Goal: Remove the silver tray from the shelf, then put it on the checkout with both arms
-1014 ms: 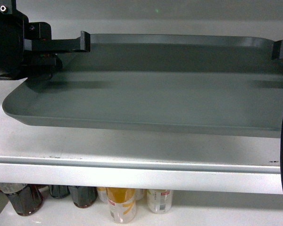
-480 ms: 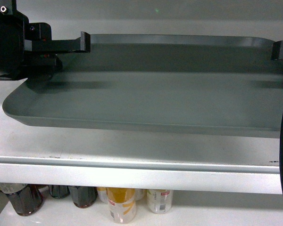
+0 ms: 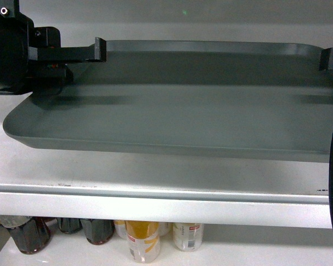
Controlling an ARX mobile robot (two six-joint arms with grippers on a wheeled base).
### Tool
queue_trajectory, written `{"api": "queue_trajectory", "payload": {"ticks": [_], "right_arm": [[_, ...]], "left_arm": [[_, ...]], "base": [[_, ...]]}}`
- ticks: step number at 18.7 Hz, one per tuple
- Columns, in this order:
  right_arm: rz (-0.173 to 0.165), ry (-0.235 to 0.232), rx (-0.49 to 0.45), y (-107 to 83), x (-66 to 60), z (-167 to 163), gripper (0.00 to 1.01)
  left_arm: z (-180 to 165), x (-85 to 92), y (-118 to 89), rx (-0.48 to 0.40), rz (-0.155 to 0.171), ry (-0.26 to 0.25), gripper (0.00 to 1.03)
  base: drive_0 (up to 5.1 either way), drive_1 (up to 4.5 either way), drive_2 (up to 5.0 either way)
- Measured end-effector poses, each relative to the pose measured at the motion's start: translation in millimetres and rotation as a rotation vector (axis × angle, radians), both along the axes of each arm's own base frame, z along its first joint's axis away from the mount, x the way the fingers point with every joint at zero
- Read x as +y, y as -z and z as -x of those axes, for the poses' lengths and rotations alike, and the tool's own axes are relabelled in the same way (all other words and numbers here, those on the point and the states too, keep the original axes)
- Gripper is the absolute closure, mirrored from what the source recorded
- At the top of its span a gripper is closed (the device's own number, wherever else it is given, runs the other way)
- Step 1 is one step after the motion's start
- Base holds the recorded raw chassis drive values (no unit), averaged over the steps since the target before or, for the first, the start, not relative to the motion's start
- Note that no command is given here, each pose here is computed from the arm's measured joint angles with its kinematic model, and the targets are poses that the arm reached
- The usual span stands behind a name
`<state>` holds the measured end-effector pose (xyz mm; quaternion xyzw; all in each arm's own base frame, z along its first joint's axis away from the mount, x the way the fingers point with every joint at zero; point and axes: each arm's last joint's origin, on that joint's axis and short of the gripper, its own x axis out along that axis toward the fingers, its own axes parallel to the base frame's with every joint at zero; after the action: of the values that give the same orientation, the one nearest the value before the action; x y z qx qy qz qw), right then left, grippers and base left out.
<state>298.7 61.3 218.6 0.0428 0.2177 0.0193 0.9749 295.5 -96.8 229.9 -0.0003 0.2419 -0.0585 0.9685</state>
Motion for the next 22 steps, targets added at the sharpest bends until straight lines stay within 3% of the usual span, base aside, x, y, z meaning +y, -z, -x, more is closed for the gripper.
{"api": "queue_trajectory", "payload": {"ticks": [22], "right_arm": [[0.002,0.001,-0.001,-0.2,0.1,0.1,0.98]], "left_arm": [[-0.2,0.1,0.9,0.004,-0.002,-0.002,1.0]], "base": [[0.2,-3.81,4.1]]}}
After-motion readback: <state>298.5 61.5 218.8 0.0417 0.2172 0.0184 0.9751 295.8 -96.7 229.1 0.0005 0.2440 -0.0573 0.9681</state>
